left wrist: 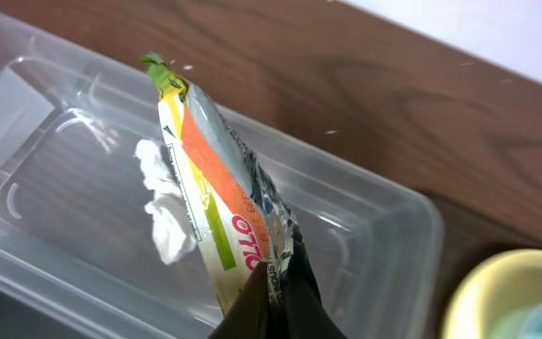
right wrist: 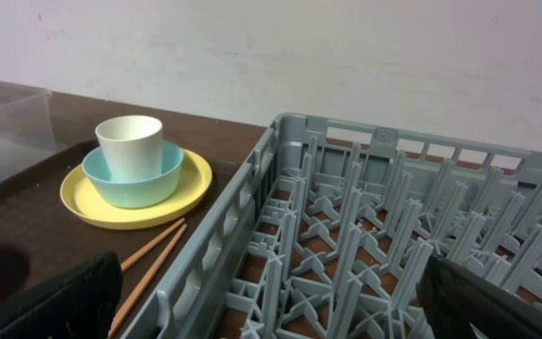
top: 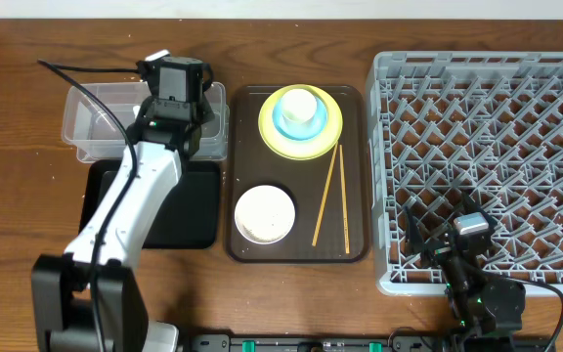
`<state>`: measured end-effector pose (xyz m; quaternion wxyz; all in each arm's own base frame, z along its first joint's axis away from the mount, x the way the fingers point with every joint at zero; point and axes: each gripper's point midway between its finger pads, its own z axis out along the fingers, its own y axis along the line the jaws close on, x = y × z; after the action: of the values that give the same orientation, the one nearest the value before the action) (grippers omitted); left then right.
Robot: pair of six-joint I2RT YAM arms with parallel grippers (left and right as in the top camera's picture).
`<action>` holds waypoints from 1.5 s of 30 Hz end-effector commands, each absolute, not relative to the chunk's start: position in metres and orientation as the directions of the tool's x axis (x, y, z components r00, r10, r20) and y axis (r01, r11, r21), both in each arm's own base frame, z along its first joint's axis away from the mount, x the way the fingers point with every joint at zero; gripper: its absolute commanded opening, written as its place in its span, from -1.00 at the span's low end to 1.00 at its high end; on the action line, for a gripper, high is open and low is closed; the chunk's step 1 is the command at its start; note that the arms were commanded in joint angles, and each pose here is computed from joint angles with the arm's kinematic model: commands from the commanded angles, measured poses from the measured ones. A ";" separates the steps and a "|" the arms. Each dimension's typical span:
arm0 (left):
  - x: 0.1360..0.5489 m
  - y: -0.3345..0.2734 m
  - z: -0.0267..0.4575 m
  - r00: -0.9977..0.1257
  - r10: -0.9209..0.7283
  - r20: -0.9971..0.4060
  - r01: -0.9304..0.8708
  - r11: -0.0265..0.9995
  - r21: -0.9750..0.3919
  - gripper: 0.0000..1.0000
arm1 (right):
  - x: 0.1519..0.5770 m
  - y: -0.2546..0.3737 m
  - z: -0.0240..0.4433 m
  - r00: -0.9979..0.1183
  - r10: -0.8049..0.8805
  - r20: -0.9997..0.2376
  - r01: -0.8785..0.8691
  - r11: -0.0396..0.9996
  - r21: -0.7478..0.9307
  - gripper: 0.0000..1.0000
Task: Sort waste into correct bins and load items into the dishwasher rack
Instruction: 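Carry the wrapper with left gripper and drop it into the clear bin, then reach left gripper to the white rice bowl and grasp its rim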
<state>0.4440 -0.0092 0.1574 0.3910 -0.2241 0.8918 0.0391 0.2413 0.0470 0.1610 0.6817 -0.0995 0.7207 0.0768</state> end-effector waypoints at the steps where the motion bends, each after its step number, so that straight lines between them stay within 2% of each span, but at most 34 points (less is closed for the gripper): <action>1: 0.452 0.004 0.146 -0.591 -0.372 -0.716 -0.463 0.883 -0.076 -0.88 | 0.242 0.044 0.161 -0.053 -0.025 -0.998 -0.239 0.971 -0.012 0.98; 4: 0.459 0.005 0.135 -0.594 -0.374 -0.713 -0.468 0.881 -0.072 -0.86 | 0.242 0.044 0.161 -0.053 -0.025 -0.998 -0.239 0.971 -0.012 0.99; 6: 0.460 0.005 0.132 -0.596 -0.373 -0.711 -0.468 0.881 -0.070 -0.67 | 0.242 0.044 0.161 -0.053 -0.025 -0.998 -0.239 0.971 -0.012 0.99; 7: 0.460 0.005 0.132 -0.595 -0.373 -0.712 -0.468 0.881 -0.071 -0.45 | 0.242 0.044 0.161 -0.053 -0.025 -0.998 -0.239 0.971 -0.012 0.98; 8: 0.461 0.005 0.133 -0.591 -0.374 -0.714 -0.468 0.881 -0.074 -0.32 | 0.242 0.044 0.161 -0.053 -0.025 -0.998 -0.239 0.971 -0.012 0.98; 14: 0.463 0.004 0.151 -0.553 -0.379 -0.742 -0.462 0.881 -0.105 0.01 | 0.242 0.044 0.161 -0.053 -0.025 -0.998 -0.239 0.971 -0.012 0.98; 19: 0.445 -0.014 0.172 -0.584 -0.402 -0.705 -0.397 0.899 -0.184 0.03 | 0.242 0.044 0.161 -0.053 -0.025 -0.998 -0.239 0.971 -0.012 0.98; 23: 0.410 -0.063 0.181 -0.715 -0.394 -0.578 -0.238 0.914 -0.328 0.03 | 0.242 0.044 0.161 -0.053 -0.025 -0.998 -0.239 0.971 -0.012 0.98; 28: 0.357 -0.106 0.184 -0.850 -0.333 -0.408 -0.137 0.888 -0.438 0.04 | 0.242 0.044 0.161 -0.053 -0.025 -0.998 -0.239 0.971 -0.012 0.99; 33: 0.311 -0.122 0.166 -0.929 -0.259 -0.266 -0.140 0.909 -0.393 0.04 | 0.242 0.044 0.161 -0.053 -0.025 -0.998 -0.239 0.971 -0.012 0.98; 38: 0.265 -0.139 0.151 -0.981 -0.120 -0.150 -0.066 0.944 -0.323 0.02 | 0.242 0.044 0.161 -0.053 -0.025 -0.998 -0.239 0.971 -0.012 0.99; 45: 0.231 -0.173 0.145 -0.994 0.032 -0.104 0.062 0.953 -0.297 -0.08 | 0.242 0.045 0.161 -0.053 -0.025 -0.998 -0.239 0.971 -0.012 0.99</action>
<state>0.2419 -0.1592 0.1451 0.0566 -0.0083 0.9874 -0.1476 0.2413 0.0470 0.1611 0.6819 -0.0994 0.7206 0.0770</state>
